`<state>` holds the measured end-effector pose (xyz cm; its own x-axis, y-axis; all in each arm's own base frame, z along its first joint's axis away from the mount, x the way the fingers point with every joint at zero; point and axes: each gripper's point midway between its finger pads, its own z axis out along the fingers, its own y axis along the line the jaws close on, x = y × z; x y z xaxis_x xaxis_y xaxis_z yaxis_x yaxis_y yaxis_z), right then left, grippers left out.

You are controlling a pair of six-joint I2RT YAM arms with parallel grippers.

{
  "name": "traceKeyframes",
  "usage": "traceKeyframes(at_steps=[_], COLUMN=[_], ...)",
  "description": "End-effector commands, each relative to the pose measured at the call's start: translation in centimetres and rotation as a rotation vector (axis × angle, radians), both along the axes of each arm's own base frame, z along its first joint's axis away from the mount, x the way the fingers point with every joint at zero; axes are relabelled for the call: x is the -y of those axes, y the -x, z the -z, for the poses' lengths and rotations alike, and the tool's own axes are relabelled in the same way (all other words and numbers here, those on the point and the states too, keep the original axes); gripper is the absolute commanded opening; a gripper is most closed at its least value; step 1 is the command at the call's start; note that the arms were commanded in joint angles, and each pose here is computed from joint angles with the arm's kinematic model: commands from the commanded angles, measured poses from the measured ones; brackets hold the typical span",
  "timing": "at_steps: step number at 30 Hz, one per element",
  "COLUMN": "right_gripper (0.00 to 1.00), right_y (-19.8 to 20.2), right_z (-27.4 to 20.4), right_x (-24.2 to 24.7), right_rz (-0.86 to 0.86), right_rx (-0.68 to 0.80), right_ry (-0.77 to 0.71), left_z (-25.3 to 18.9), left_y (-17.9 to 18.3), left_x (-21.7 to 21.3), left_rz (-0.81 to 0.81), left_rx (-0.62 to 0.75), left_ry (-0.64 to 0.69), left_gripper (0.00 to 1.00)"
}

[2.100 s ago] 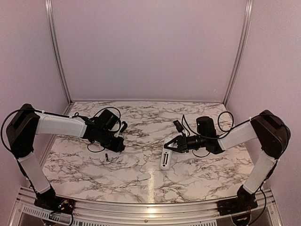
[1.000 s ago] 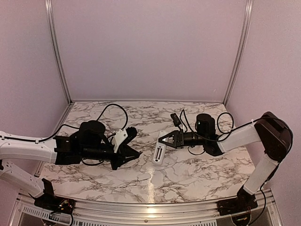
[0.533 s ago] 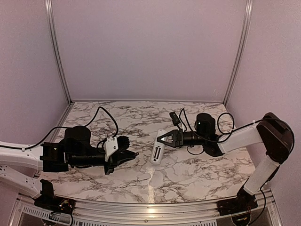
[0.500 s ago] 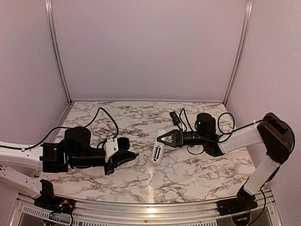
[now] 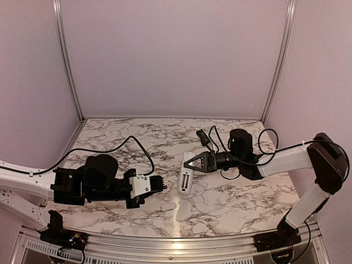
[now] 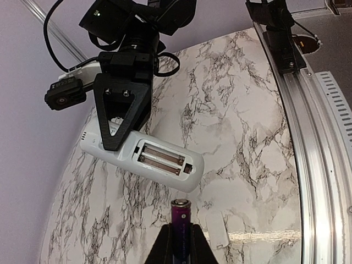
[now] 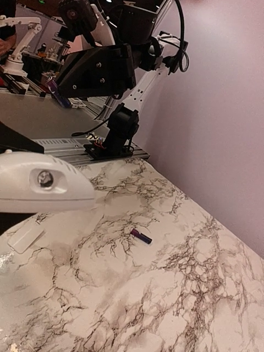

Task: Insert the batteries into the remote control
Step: Place the battery in the battery compartment.

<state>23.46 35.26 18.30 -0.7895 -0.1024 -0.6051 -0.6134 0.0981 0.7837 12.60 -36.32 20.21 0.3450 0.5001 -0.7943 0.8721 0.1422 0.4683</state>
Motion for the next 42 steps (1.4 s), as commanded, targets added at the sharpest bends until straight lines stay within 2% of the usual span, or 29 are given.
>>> traceKeyframes(at_steps=[1, 3, 6, 10, 14, 21, 32, 42], right_gripper=[0.00, 0.00, 0.00, 0.00, 0.00, 0.00, 0.00, 0.00], right_y=[-0.2, -0.9, -1.7, -2.5, -3.0, -3.7, -4.4, -4.5], right_z=[-2.3, -2.1, -1.5, -0.2, 0.4, 2.1, 6.1, 7.0], right_x=[-0.3, -0.2, -0.1, -0.1, -0.1, 0.0, -0.8, -1.6], right_rz=[0.012, 0.059, 0.108, 0.147, 0.179, 0.217, 0.213, 0.183], right_rx=[0.070, 0.064, 0.042, -0.001, -0.027, -0.080, -0.186, -0.263], right_ry=[-0.015, -0.002, 0.017, 0.038, 0.053, 0.090, 0.142, 0.093], left_z=[-1.3, -1.7, -0.7, 0.4, 1.5, 6.1, 9.5, 11.3], left_y=[-1.9, -3.8, -5.0, -4.8, -6.0, -7.6, -8.5, -9.6], left_x=[1.3, 1.8, 2.7, 4.1, 4.5, 5.4, 5.7, 4.9], left_rz=[-0.142, -0.298, -0.409, -0.455, -0.528, -0.561, -0.628, -0.702], left_rx=[-0.093, -0.191, -0.337, -0.543, -0.681, -0.933, -1.032, -1.112], left_ry=[0.051, 0.104, 0.102, 0.140, 0.177, 0.119, 0.065, 0.057], left_gripper=[0.00, 0.00, 0.00, 0.00, 0.00, 0.00, 0.00, 0.00])
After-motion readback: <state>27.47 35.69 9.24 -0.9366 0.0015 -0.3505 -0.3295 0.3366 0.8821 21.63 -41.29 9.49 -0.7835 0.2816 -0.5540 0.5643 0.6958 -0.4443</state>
